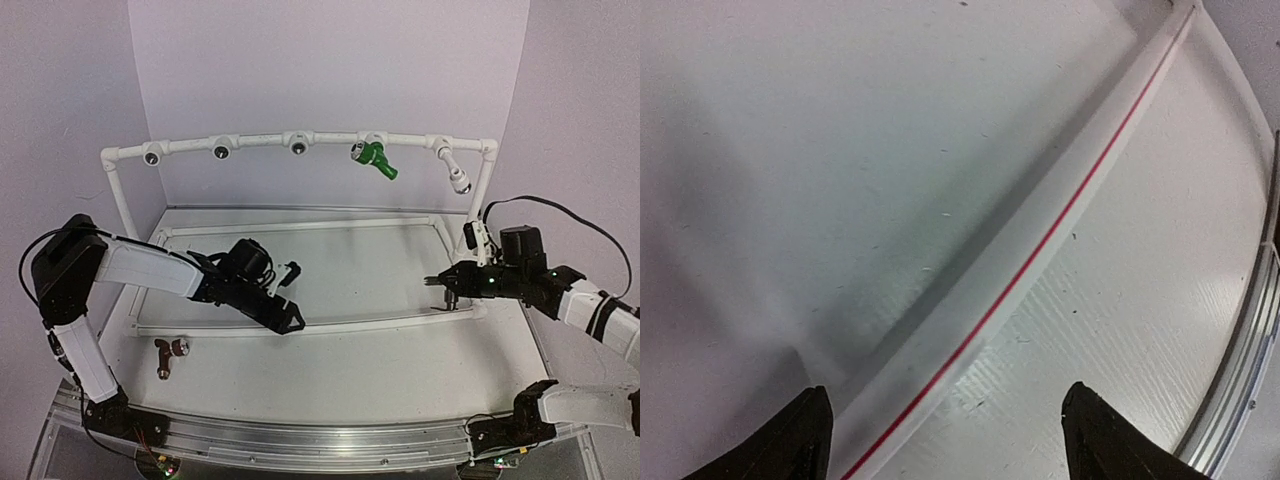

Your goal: Install the water faucets

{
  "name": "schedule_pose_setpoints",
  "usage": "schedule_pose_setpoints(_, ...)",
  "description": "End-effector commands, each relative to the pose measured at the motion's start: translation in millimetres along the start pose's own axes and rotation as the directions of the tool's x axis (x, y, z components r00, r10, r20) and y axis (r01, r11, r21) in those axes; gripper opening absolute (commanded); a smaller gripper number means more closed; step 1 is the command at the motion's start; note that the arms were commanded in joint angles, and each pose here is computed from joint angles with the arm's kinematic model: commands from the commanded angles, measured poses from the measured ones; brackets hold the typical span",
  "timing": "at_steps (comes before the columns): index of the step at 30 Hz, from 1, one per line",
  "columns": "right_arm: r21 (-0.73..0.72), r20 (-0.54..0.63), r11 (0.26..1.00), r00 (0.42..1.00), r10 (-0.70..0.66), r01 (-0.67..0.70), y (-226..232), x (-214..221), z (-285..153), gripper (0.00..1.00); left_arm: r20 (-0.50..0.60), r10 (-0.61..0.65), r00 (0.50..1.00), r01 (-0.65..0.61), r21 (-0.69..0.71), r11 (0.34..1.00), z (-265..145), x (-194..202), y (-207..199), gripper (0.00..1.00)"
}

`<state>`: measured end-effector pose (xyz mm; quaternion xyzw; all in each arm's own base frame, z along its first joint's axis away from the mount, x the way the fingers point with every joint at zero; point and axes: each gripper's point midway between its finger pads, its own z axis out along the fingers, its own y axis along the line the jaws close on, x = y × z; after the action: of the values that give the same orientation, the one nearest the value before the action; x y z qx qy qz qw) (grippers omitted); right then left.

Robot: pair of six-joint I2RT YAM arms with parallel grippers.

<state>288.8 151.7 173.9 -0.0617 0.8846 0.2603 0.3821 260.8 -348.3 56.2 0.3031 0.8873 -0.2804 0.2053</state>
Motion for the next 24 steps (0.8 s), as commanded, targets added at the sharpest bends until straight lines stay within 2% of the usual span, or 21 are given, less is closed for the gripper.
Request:
schedule_pose_setpoints(1,-0.222,-0.005,0.975,1.0,-0.019,0.018,59.0,-3.0,-25.3,0.0,-0.066,0.172,0.983,-0.178,-0.091,0.98,29.5,4.8,-1.2,0.86)
schedule_pose_setpoints(5,-0.37,0.065,0.922,0.993,-0.101,0.118,110.9,-12.8,-47.0,0.0,-0.128,0.241,0.962,-0.257,-0.133,0.957,61.4,15.3,0.1,0.83)
schedule_pose_setpoints(11,-0.408,0.146,0.894,0.98,-0.135,0.184,146.1,-40.0,-56.8,0.0,-0.146,0.308,0.94,-0.321,-0.07,0.945,86.3,15.1,-34.5,0.43)
schedule_pose_setpoints(18,-0.378,0.219,0.873,0.946,-0.239,0.308,189.9,-69.9,-52.1,0.0,-0.1,0.367,0.925,-0.366,0.029,0.93,107.4,1.5,-89.9,0.16)
schedule_pose_setpoints(21,-0.335,0.252,0.875,0.928,-0.275,0.35,203.7,-84.4,-51.2,0.0,-0.071,0.376,0.924,-0.373,0.049,0.926,115.4,-11.3,-104.2,0.13)
schedule_pose_setpoints(24,-0.323,0.265,0.864,0.914,-0.308,0.385,215.6,-91.9,-47.9,0.0,-0.051,0.386,0.921,-0.386,0.014,0.922,120.9,-22.9,-101.6,0.17)
